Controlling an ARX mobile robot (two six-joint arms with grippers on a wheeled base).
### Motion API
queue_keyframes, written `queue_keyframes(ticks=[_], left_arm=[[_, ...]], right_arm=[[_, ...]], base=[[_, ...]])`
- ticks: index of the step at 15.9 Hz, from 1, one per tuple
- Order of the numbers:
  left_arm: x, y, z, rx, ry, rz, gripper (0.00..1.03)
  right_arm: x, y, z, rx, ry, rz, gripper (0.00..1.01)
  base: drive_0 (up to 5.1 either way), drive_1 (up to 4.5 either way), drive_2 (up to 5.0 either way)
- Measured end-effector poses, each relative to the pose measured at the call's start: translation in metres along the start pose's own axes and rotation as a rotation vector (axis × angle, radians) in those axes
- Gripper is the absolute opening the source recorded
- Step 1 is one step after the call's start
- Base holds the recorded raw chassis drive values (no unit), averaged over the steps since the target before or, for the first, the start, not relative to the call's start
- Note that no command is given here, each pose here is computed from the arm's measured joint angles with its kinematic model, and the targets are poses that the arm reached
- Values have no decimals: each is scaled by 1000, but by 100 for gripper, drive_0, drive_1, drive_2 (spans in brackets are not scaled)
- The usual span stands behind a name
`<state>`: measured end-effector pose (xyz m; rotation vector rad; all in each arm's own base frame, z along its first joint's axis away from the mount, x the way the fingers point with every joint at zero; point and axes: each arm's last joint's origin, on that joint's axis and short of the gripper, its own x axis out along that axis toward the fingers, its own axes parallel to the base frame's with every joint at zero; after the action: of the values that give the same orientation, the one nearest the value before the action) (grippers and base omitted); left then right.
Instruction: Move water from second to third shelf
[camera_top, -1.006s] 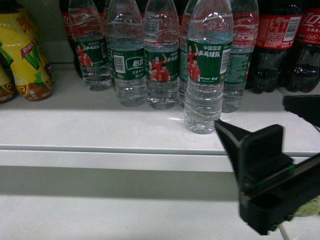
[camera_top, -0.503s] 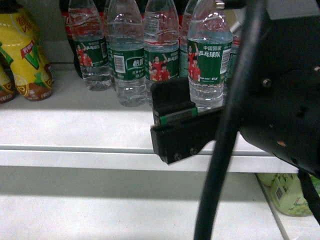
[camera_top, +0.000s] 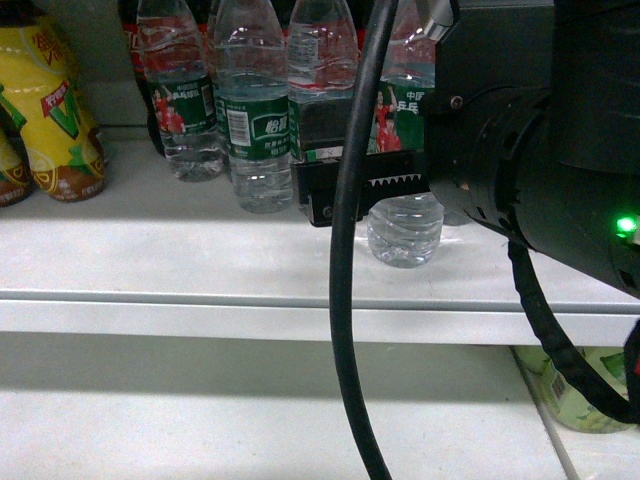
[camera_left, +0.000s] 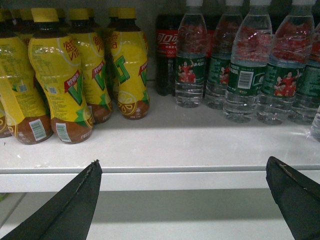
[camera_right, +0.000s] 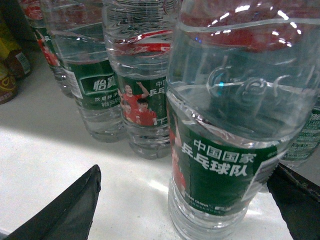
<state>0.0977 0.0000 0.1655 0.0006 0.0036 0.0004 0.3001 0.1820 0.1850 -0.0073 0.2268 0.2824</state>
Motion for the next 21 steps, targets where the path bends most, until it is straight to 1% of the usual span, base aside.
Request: queue_keyframes(ticks=[3,4,8,10,12,14,16,18,19,21], left_arm=[[0,0,0,0,0,0,98],[0,0,0,0,0,0,98],[0,0,0,0,0,0,98],[0,0,0,0,0,0,98],[0,0,0,0,0,0,98],[0,0,0,0,0,0,98],[0,0,0,0,0,0,98],[0,0,0,0,0,0,98],[0,0,0,0,0,0,98],[0,0,0,0,0,0,98]], right_arm=[[13,0,1,0,2,-39,98],[16,1,0,-1,6,-56,94],[17,0,0,-1,6,-80,52],[12,0,2,14,5,-73,38],[1,-2,0,42,7,-47,33],[-16,-7,-2,57,13,-28,32],[-43,-17,-5,68,24,-7,32],[-70,-33,-5,79,9,-11,32],[-87,-45,-4,86,-12,-36,32],[-115,-67,-7,86,-25,-81,32]], base=[[0,0,0],[0,0,0],[0,0,0],[0,0,0],[0,0,0],[0,0,0],[0,0,0],[0,0,0],[0,0,0],[0,0,0]])
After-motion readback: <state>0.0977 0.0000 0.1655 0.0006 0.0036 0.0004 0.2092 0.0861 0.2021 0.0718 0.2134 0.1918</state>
